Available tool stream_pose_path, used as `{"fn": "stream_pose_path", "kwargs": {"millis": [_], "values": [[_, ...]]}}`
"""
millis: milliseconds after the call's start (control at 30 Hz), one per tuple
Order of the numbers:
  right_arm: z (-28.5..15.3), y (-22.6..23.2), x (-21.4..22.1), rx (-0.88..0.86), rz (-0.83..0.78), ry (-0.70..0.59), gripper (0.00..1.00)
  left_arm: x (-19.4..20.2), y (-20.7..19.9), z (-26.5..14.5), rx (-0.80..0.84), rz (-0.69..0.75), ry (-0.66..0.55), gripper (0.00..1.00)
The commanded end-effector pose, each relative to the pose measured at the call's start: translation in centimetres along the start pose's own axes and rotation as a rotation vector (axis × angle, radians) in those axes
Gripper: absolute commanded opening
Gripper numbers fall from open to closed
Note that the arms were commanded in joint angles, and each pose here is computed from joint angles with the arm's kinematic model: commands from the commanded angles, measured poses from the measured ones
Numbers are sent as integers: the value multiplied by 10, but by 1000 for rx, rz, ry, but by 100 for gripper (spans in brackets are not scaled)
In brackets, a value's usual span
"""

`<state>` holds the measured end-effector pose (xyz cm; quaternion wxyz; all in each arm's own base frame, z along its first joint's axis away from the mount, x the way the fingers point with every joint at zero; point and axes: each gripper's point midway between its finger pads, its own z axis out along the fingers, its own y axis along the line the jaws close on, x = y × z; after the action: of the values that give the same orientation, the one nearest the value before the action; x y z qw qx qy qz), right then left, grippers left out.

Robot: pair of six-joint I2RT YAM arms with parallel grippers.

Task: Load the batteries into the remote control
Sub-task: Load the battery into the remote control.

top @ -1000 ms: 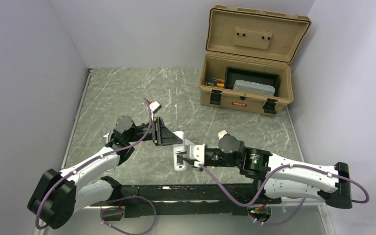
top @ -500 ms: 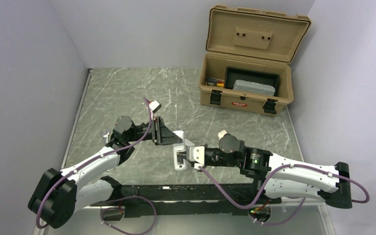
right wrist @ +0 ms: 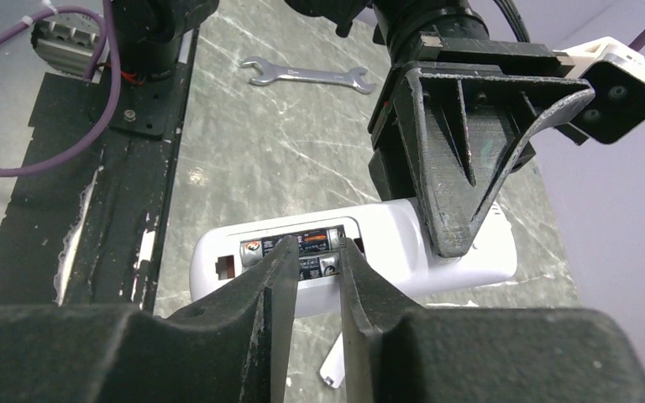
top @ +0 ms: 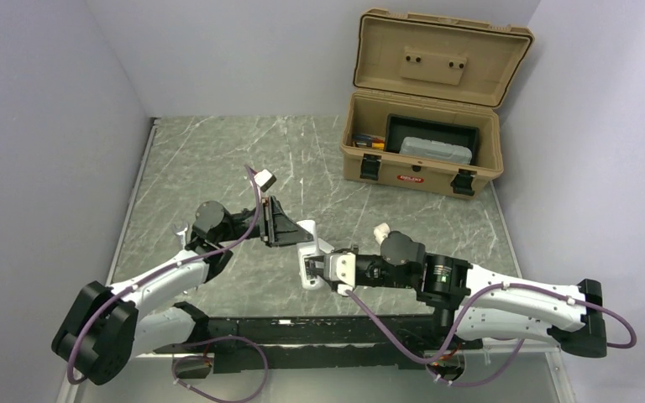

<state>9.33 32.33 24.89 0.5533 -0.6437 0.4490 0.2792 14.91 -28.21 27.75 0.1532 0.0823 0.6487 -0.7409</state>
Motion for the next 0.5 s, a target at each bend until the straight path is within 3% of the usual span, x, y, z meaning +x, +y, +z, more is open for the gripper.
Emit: {"fn": "stream_pose_path", "kwargs": {"millis": [0, 267, 467], "values": [[-30, 62, 105, -196, 70, 399, 28, -18, -71, -4, 214, 109, -76, 0], [-27, 53, 92, -146, 68, 336, 28, -17, -63, -3, 158, 138, -71, 0], [-20, 39, 74, -78, 61, 242, 29, -19, -39, -3, -71, 206, -80, 0]]}}
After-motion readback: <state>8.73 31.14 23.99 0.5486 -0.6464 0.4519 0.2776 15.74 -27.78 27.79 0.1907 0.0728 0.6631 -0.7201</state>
